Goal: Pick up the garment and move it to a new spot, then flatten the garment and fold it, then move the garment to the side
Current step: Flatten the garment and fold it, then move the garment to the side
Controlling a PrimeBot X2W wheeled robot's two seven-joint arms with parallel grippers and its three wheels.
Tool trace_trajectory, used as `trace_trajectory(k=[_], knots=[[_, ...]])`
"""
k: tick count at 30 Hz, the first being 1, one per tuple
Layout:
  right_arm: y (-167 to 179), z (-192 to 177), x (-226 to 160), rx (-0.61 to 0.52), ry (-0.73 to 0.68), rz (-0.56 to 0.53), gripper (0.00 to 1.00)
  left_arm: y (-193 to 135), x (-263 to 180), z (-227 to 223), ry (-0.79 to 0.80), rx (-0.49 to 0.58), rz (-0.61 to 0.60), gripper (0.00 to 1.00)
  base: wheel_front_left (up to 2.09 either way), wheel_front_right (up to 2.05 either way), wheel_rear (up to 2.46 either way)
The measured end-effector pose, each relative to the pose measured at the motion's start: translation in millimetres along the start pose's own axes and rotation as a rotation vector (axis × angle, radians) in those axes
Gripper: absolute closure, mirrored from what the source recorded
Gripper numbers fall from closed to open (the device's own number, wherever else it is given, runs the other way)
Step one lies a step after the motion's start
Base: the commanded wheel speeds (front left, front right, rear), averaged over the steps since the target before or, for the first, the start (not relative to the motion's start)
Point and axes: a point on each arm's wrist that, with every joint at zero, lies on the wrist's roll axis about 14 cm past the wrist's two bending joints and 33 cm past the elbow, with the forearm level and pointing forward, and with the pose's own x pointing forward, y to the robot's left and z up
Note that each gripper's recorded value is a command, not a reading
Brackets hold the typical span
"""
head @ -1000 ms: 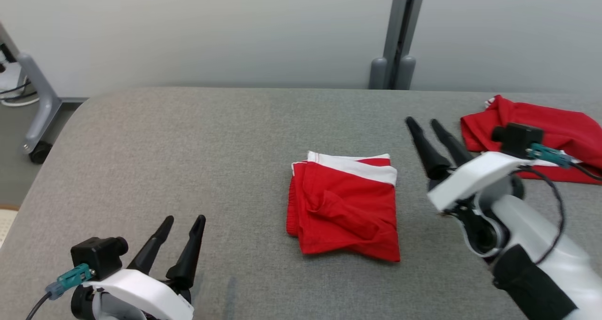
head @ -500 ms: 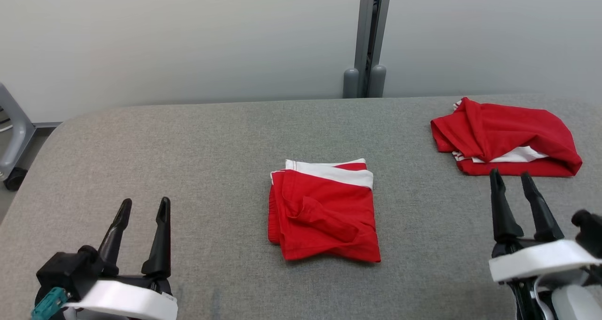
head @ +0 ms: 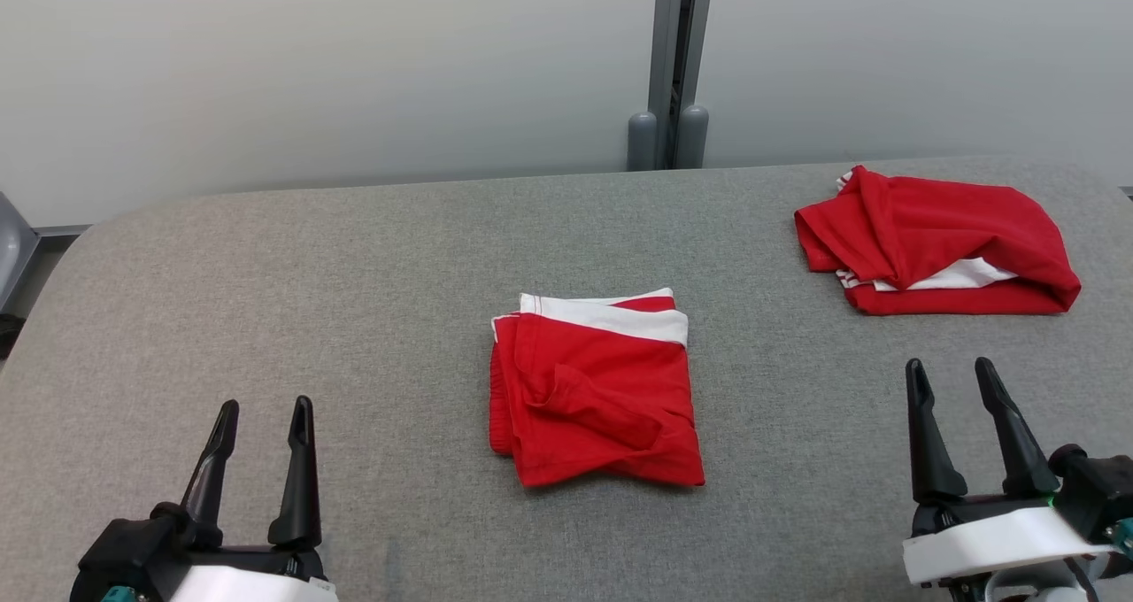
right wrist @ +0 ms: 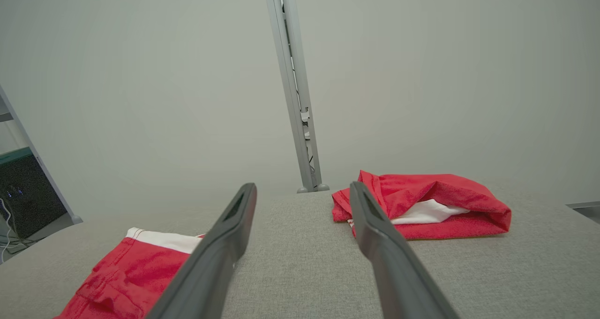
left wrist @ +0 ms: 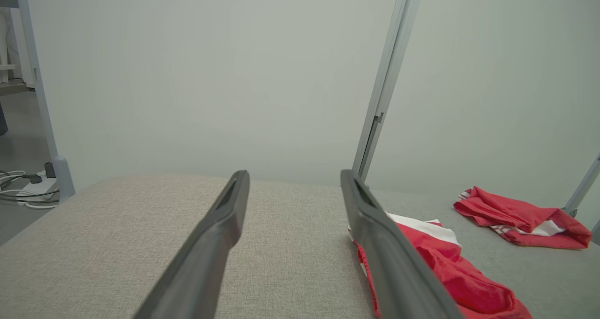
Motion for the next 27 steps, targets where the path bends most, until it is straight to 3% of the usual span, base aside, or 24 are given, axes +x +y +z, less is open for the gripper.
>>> trace_trajectory(k=[14, 18, 22, 27], knots=[[22.3, -28.7, 16.6, 0.017, 0.087, 0.063, 0.0, 12.1, -9.5, -0.6, -0.016, 0.018, 0.023, 0.0, 0.0, 0.0, 0.0], [34.3, -66.1, 17.8, 0.085, 0.228, 0.08, 0.0, 16.3, -13.3, -0.1, -0.019, 0.016, 0.035, 0.0, 0.0, 0.0, 0.0], [70.2, -93.7, 38.5, 0.205, 0.408, 0.154, 0.0, 18.9, -12.9, -1.9, -0.015, 0.021, 0.039, 0.0, 0.0, 0.0, 0.0], [81.6, -126.5, 53.4, 0.312, 0.629, 0.136, 0.0, 31.3, -19.4, -6.2, 0.001, 0.022, 0.078, 0.0, 0.0, 0.0, 0.0]])
